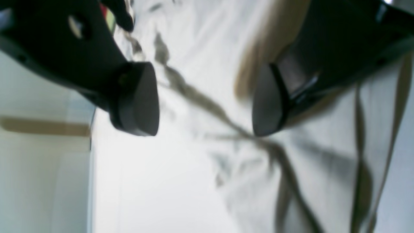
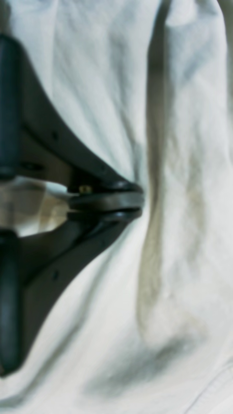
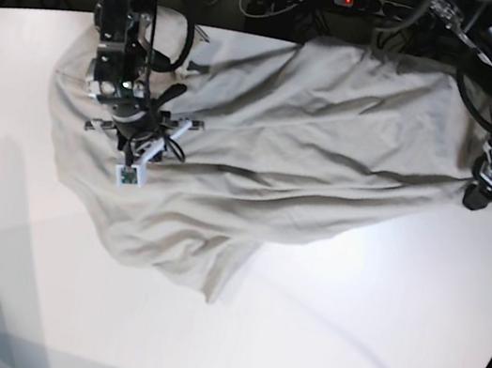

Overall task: Layout the t-shirt on the table in an organized manner, then fold the t-shirt properly
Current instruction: 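Grasp the shirt edge with the left gripper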

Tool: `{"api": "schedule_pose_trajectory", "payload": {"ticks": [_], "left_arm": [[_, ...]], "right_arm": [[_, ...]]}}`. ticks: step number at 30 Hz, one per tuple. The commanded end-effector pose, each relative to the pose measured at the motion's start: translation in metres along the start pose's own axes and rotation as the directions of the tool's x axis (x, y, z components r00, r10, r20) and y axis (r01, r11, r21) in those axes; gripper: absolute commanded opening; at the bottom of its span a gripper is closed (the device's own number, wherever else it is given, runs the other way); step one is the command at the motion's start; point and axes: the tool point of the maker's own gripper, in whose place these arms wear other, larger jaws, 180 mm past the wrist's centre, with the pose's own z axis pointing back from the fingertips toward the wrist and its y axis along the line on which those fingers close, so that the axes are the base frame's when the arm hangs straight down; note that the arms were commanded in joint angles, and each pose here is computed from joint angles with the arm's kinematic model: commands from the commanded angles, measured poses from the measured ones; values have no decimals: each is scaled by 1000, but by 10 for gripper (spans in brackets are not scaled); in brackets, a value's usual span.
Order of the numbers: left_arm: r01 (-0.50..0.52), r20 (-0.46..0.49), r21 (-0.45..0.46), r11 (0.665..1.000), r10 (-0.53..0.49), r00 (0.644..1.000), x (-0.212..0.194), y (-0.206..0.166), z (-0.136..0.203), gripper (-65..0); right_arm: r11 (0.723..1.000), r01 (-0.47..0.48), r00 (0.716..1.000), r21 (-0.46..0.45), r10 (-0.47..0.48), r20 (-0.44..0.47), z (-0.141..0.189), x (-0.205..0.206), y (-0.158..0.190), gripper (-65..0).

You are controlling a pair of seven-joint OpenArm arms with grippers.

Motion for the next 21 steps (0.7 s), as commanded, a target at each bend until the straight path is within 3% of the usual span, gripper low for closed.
{"api": "schedule_pose_trajectory", "payload": {"ticks": [1,13,21], "left_arm": [[23,39,-14,1000,-22,999,15,-8,3,-214],[-54,83,-86,995,61,995,40,-27,-31,-214],[35,166,-140,989,-11,986,78,-64,-20,-215]], "right_arm": [[1000,-1,1000,-8,1,10,1,6,-3,-650],[1000,-10,1000,-16,10,-3,2,0,-8,-650],[1000,-11,1000,-17,11,-7,2,-1,-8,-650]]}}
